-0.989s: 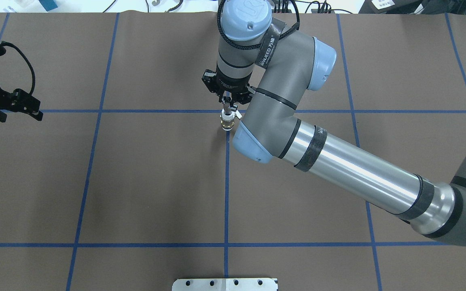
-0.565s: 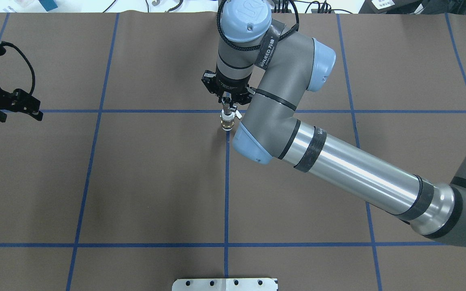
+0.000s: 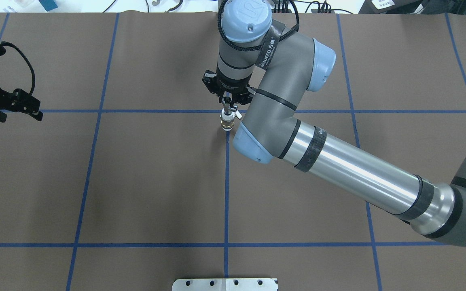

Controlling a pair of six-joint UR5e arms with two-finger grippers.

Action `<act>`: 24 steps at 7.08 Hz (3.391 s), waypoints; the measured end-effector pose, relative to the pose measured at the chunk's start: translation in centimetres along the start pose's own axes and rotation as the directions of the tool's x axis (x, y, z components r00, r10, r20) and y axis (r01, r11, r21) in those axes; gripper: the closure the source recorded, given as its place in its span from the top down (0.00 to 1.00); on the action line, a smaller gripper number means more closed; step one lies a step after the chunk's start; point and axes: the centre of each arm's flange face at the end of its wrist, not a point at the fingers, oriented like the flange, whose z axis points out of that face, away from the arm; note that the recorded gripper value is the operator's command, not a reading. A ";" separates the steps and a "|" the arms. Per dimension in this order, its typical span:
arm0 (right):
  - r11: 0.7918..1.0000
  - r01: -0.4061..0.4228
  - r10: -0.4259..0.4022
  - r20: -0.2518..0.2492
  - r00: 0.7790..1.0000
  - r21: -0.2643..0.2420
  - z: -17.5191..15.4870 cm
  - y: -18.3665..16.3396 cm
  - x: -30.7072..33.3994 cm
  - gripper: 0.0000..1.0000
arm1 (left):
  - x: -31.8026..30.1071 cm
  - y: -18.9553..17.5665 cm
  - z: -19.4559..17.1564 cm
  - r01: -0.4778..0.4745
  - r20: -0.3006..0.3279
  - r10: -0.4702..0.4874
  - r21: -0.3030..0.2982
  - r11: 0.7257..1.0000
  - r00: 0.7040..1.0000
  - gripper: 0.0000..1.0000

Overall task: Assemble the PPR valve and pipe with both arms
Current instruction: 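Lower the chrome fitting onto the valve top and press it on, then open the right gripper and raise it off the assembled valve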

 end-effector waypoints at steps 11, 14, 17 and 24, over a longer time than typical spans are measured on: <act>1.000 0.006 -0.006 0.008 1.000 -0.003 1.3 -0.1 0.1 0.00 | 0.0 0.0 -0.1 0.002 0.000 -0.002 0.001 1.000 1.000 1.00; 1.000 0.007 -0.007 0.007 1.000 -0.003 1.4 -0.1 0.1 0.20 | 0.0 0.0 -0.1 0.003 0.000 -0.003 0.001 1.000 1.000 1.00; 1.000 0.007 -0.007 0.005 1.000 -0.003 1.5 -0.1 0.2 0.48 | -0.1 -0.1 -0.1 0.003 0.000 -0.003 0.003 1.000 1.000 1.00; 1.000 0.006 -0.006 0.015 1.000 -0.002 0.9 -0.1 0.0 1.00 | -0.1 -0.2 -0.7 0.008 -0.007 -0.008 0.007 1.000 1.000 1.00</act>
